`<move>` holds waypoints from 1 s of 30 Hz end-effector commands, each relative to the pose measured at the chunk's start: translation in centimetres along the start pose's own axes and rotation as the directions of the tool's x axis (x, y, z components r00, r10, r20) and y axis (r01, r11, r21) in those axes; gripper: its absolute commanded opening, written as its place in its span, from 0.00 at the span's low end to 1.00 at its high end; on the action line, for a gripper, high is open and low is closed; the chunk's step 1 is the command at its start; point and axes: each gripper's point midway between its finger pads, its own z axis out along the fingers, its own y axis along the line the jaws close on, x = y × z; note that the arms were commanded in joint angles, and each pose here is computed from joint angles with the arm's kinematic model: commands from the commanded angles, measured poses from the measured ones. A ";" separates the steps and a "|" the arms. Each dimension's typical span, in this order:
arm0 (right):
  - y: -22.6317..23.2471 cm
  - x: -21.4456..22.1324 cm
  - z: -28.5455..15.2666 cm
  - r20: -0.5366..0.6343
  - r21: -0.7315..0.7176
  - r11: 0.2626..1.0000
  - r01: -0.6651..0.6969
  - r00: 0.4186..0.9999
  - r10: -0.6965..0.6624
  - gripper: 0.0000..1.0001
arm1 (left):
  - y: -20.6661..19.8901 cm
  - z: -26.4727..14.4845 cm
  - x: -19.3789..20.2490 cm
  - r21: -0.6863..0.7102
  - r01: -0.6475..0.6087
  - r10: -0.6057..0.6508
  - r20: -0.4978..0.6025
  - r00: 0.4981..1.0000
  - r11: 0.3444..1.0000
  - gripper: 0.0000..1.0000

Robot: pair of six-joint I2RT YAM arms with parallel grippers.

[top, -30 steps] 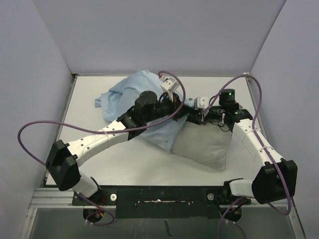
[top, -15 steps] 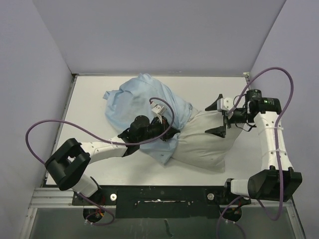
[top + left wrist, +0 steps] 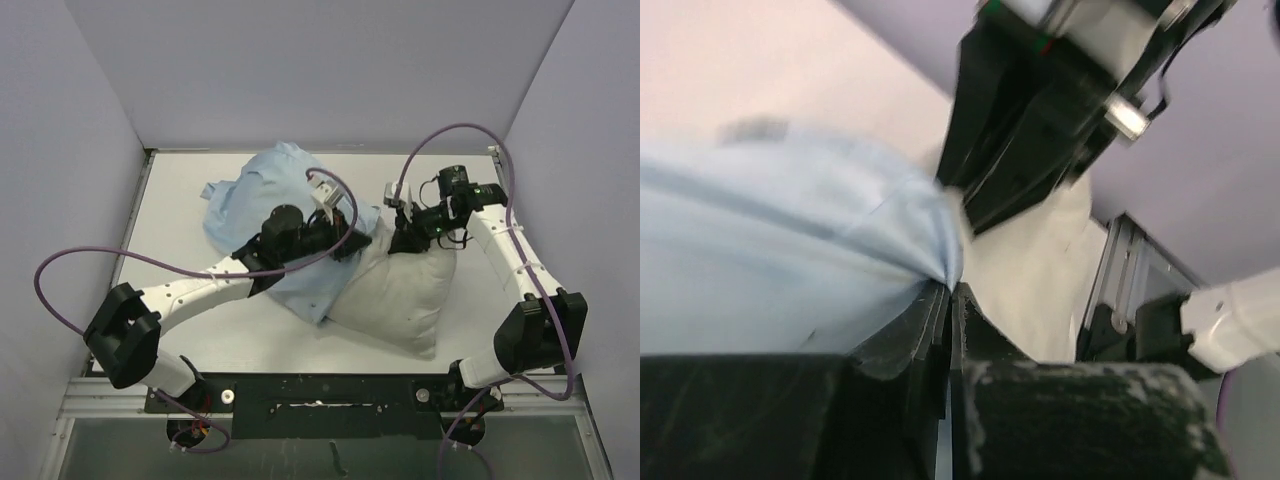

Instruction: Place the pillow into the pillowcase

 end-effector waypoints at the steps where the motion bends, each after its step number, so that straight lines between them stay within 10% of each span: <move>1: -1.2 -13.4 -5.3 0.275 0.134 0.986 0.099 0.952 -0.133 0.00 | -7.5 1.3 -12.1 0.155 -0.201 0.176 0.164 0.971 0.967 0.00; 6: -1.3 -21.3 -10.7 0.506 0.264 0.956 0.132 0.824 -0.254 0.00 | -10.9 2.6 -16.3 0.236 -0.241 0.190 0.219 0.957 0.941 0.00; 13: -3.6 -6.7 -1.1 0.482 0.206 0.976 -0.076 0.875 -0.033 0.00 | -4.5 3.5 -8.2 0.143 -0.108 0.094 0.097 0.991 0.984 0.01; 15: -3.8 -4.2 -0.6 0.488 0.194 0.975 -0.110 0.873 0.002 0.05 | -2.8 4.0 -5.8 0.109 -0.069 0.064 0.049 0.997 0.992 0.15; 20: -5.7 -1.8 -0.9 0.409 0.175 0.962 -0.208 0.904 0.121 0.37 | 0.2 3.7 -3.8 -0.045 -0.061 0.058 -0.056 0.997 0.997 0.53; 27: -6.9 -1.2 -6.9 0.439 0.310 0.928 -0.209 0.897 0.056 0.92 | -0.5 -5.3 -6.6 -0.213 -0.209 0.205 -0.040 0.978 0.954 0.75; 30: -5.6 -2.1 -8.9 0.445 0.359 0.924 -0.130 0.894 -0.048 0.98 | 0.3 -9.5 -4.9 -0.274 -0.180 0.184 -0.013 0.983 0.945 0.86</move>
